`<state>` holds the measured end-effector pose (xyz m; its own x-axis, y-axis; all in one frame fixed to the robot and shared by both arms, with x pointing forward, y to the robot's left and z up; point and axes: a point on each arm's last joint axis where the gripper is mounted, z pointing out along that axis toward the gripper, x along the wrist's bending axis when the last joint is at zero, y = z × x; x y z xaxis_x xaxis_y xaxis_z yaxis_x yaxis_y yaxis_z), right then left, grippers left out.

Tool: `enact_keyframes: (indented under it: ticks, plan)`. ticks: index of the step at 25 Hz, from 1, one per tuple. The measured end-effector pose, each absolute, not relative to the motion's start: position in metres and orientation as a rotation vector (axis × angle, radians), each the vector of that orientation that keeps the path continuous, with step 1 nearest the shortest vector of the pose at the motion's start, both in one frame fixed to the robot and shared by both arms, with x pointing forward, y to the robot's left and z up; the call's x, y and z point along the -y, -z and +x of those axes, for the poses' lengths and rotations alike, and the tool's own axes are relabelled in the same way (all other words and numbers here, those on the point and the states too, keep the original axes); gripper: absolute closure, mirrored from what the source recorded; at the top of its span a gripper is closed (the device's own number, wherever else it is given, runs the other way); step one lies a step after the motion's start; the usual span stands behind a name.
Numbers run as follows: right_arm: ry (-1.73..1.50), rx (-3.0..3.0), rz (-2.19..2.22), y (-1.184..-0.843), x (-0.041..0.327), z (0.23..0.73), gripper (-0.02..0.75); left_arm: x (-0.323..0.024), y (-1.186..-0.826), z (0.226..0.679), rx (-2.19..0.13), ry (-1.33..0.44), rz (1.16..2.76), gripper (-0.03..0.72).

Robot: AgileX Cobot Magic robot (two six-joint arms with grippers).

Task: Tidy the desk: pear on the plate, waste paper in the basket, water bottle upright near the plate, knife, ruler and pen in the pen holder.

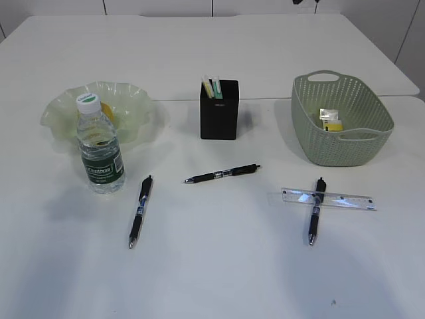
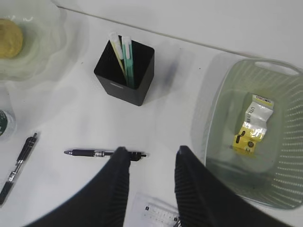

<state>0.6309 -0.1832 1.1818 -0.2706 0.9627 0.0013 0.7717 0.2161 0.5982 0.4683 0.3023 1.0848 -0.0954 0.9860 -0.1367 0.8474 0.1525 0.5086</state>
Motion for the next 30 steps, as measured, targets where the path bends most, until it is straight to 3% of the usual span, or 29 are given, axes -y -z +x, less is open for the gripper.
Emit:
enact_keyframes:
  ticks: [9, 24, 30]
  plan:
    - [-0.633, -2.151, 1.659, -1.182, 0.198, 0.586, 0.491, -0.301, -1.087, 0.462, -2.003, -0.398, 1.752, 0.161]
    - [-0.156, -2.378, 1.85, -1.068, 0.212, 0.546, 0.491, -0.3, -1.091, 0.452, -2.015, -0.369, 1.77, 0.165]
    - [-0.112, -2.447, 1.722, -1.054, 0.215, 0.544, 0.491, -0.3, -1.091, 0.451, -2.021, -0.357, 1.776, 0.187]
